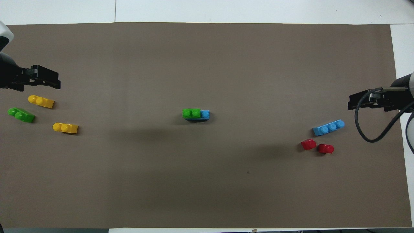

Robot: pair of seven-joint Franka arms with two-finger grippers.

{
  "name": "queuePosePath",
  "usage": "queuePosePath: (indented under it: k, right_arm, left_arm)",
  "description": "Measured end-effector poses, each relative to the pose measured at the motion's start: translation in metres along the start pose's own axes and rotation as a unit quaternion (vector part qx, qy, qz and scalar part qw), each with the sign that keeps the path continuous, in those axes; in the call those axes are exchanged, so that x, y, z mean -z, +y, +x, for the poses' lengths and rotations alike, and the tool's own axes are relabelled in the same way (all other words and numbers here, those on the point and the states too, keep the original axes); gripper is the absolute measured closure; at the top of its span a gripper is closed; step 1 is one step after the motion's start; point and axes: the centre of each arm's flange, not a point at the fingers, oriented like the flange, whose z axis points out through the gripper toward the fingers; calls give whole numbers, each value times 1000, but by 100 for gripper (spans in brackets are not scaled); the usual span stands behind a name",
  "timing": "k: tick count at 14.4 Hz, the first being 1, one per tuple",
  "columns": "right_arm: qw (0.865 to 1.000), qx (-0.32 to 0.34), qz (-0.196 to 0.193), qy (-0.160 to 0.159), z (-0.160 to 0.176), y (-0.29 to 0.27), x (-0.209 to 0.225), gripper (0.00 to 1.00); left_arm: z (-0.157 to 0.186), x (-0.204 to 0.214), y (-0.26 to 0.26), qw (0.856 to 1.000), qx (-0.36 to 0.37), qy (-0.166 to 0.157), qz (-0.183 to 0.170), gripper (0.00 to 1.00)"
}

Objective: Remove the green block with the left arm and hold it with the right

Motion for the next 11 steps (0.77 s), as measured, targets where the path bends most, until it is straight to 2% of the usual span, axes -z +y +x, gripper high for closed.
queuePosePath:
  k: [3,6,9,11]
  right_arm:
    - [998,-64,0,2,1,0,0,0]
    - [990,-139,1,4,4,-7,-5,0]
    - [971,-238,31,-7,12,-30,-19,2]
    - [953,-298,52,-19,19,-46,-31,0]
  left_arm:
    - [0,0,1,1000,3,0,-2,0]
    - [0,1,4,999,44,0,-15,0]
    - [2,4,13,992,125,11,-28,0]
    - [3,7,26,980,195,18,-39,0]
